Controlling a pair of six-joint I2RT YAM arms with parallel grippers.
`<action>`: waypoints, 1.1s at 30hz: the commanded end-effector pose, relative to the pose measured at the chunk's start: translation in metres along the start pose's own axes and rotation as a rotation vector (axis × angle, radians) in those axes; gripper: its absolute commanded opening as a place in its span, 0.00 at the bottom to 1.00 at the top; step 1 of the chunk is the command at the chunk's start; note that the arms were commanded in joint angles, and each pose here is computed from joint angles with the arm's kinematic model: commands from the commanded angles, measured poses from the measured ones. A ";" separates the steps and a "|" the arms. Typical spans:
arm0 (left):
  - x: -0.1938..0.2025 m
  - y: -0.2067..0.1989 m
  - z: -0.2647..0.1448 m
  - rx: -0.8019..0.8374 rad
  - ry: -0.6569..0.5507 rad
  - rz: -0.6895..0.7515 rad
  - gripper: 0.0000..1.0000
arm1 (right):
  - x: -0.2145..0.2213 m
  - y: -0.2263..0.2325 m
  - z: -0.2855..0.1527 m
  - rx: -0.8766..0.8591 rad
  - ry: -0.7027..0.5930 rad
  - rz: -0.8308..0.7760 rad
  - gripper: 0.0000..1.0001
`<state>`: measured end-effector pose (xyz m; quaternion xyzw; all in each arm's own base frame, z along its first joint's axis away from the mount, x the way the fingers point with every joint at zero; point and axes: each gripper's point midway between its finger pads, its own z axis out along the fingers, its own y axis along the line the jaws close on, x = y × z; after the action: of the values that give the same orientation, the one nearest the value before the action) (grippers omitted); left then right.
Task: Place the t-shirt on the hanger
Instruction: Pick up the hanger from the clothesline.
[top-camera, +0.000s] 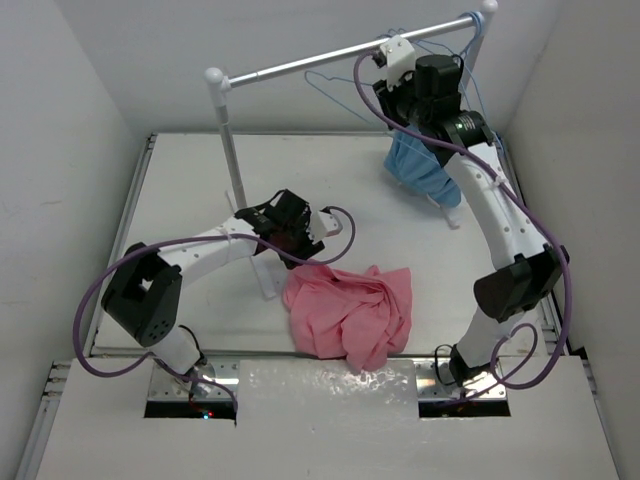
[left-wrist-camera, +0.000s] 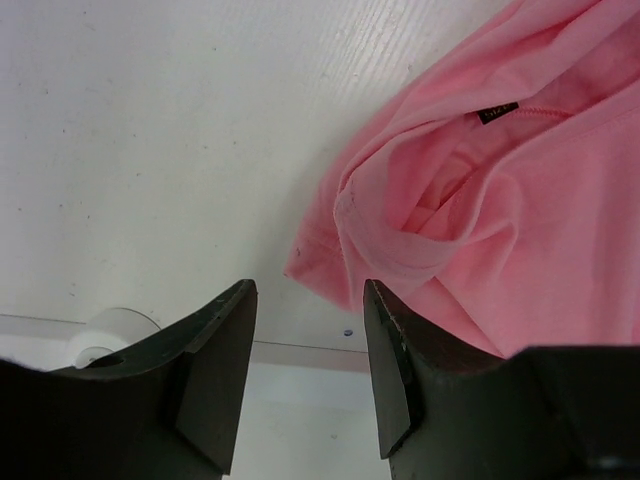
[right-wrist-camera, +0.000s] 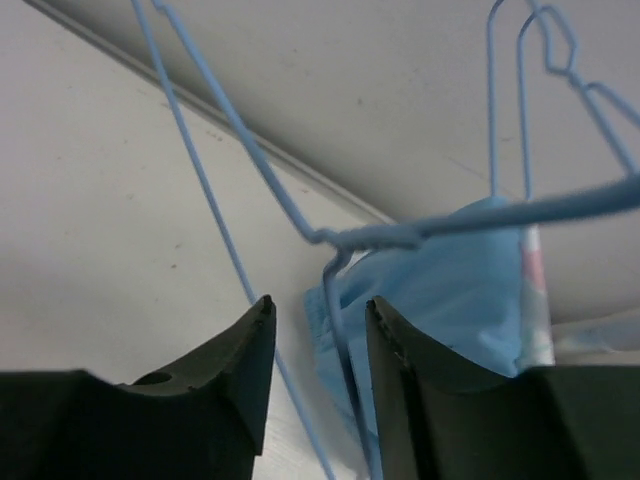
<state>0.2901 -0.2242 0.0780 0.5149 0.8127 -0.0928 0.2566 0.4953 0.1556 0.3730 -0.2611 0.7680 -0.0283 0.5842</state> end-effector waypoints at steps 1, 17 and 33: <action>-0.010 0.011 -0.013 -0.049 -0.058 0.015 0.45 | -0.013 0.013 -0.012 -0.100 -0.095 -0.016 0.38; -0.019 0.015 -0.031 -0.086 -0.097 0.024 0.45 | -0.034 -0.016 -0.057 0.028 -0.236 -0.027 0.00; -0.023 -0.006 -0.024 0.044 -0.107 0.014 0.45 | 0.038 0.064 -0.122 -0.168 -0.251 0.012 0.00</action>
<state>0.2859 -0.2240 0.0969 0.5171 0.8023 -0.1008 0.2805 0.3738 0.1437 0.3732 -0.2878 0.6940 0.0290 0.6593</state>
